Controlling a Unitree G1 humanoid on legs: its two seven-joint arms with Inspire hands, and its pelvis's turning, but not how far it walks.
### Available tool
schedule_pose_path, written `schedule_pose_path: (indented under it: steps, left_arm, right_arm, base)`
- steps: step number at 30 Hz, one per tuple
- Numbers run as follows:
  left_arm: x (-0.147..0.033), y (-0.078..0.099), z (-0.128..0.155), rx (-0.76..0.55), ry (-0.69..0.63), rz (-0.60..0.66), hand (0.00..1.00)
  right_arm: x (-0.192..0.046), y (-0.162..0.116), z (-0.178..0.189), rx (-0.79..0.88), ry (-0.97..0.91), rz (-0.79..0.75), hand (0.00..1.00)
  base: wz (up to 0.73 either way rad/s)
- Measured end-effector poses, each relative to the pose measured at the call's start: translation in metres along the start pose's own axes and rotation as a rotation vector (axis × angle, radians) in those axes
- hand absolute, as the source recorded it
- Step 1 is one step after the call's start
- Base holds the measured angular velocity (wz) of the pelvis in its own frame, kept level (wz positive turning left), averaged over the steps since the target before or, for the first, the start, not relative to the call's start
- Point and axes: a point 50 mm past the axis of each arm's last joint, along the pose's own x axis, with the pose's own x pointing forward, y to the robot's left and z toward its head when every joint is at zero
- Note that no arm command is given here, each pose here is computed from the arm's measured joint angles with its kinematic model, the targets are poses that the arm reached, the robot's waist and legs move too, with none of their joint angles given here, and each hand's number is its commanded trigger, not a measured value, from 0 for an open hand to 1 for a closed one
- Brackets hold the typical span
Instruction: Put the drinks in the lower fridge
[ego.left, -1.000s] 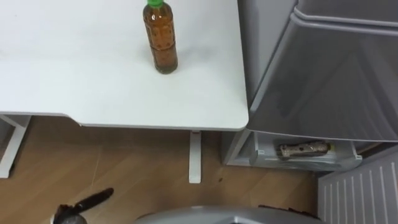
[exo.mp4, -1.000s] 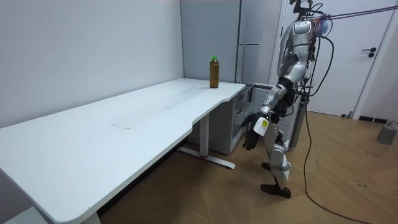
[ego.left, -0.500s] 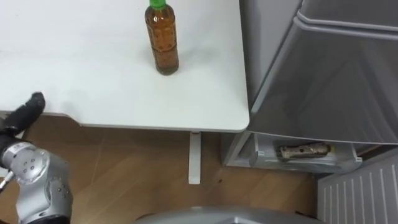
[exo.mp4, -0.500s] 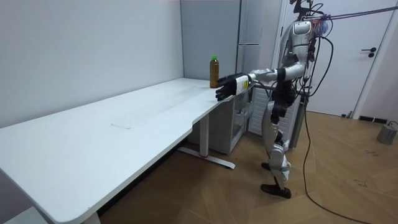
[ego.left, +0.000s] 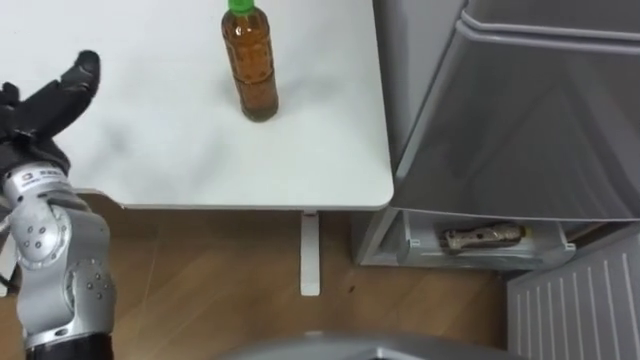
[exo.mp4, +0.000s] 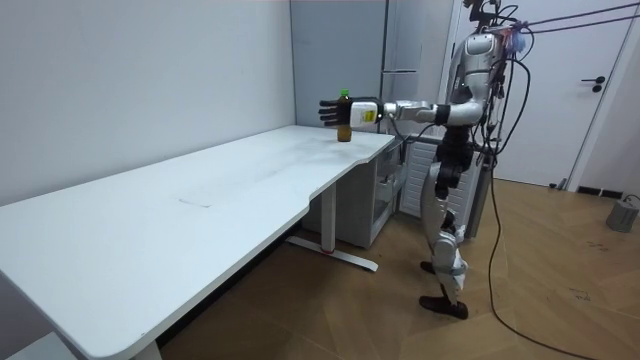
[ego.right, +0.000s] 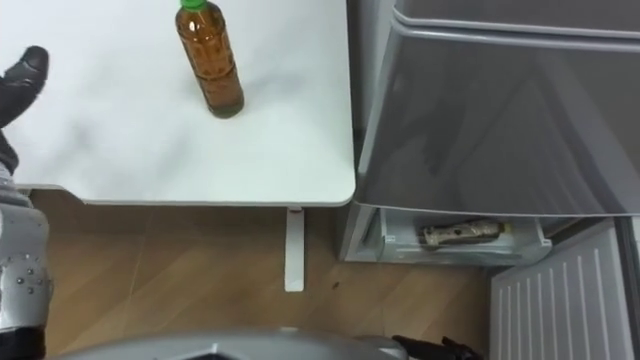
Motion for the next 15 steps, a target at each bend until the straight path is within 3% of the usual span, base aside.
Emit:
schedule_pose_path:
  steps: [4,15]
  left_arm:
    - [0.0,-0.009,-0.007,0.036,0.063,-0.129,0.0]
    - [0.009,-0.035,-0.009,0.08,0.138,-0.308,0.0]
  right_arm:
    - [-0.001,-0.002,-0.001,0.026,0.002,0.0,0.0]
    - [-0.001,-0.003,-0.003,0.096,0.039,-0.013,0.0]
  base:
    - [-0.06]
    - [-0.1]
